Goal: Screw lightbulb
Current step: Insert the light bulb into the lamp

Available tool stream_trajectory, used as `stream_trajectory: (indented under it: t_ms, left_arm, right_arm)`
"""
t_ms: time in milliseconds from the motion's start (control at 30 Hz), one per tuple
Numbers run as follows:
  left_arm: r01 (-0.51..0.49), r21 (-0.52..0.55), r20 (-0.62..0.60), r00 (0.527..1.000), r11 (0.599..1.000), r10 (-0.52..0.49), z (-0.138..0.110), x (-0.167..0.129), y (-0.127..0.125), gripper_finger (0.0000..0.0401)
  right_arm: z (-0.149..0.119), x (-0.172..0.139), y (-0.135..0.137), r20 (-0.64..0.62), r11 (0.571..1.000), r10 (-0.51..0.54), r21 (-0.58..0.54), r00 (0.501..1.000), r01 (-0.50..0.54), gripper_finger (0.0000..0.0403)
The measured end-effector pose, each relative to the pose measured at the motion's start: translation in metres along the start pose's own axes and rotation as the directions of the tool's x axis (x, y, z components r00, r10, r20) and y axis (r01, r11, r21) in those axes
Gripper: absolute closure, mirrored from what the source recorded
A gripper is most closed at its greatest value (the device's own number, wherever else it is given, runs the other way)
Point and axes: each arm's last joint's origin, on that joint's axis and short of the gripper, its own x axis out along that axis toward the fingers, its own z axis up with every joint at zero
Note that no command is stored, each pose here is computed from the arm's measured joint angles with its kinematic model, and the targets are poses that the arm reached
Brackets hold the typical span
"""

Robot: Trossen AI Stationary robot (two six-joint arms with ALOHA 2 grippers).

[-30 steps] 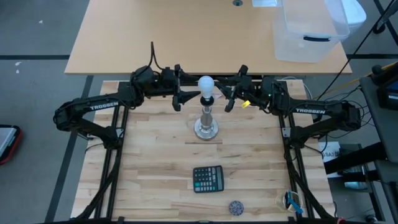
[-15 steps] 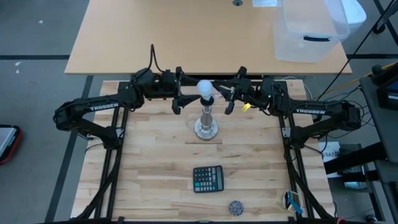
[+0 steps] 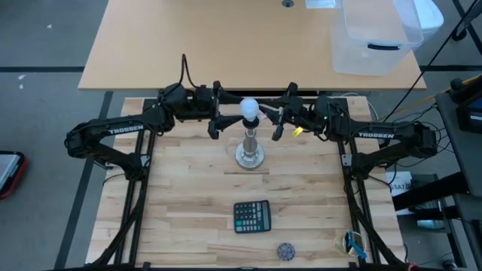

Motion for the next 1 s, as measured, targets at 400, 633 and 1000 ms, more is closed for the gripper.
stream_trajectory:
  t_ms: [400, 633, 1000]
  left_arm:
    - [0.003, 0.0, 0.0, 1.0, 1.0, -0.003, 0.0, 0.001, -0.001, 0.0099]
    - [0.004, 0.002, 0.003, 1.0, 1.0, -0.004, -0.003, 0.003, -0.002, 0.0099]
    - [0.003, -0.003, -0.008, 1.0, 1.0, -0.003, -0.007, 0.012, 0.002, 0.0099]
  right_arm:
    - [-0.001, -0.001, 0.004, -0.019, 1.0, 0.018, -0.007, 1.0, -0.018, 0.0321]
    - [-0.002, -0.002, 0.01, -0.039, 0.999, 0.039, -0.006, 0.998, -0.04, 0.0321]
    - [-0.004, -0.003, 0.013, -0.067, 0.999, 0.051, -0.001, 0.996, -0.052, 0.0321]
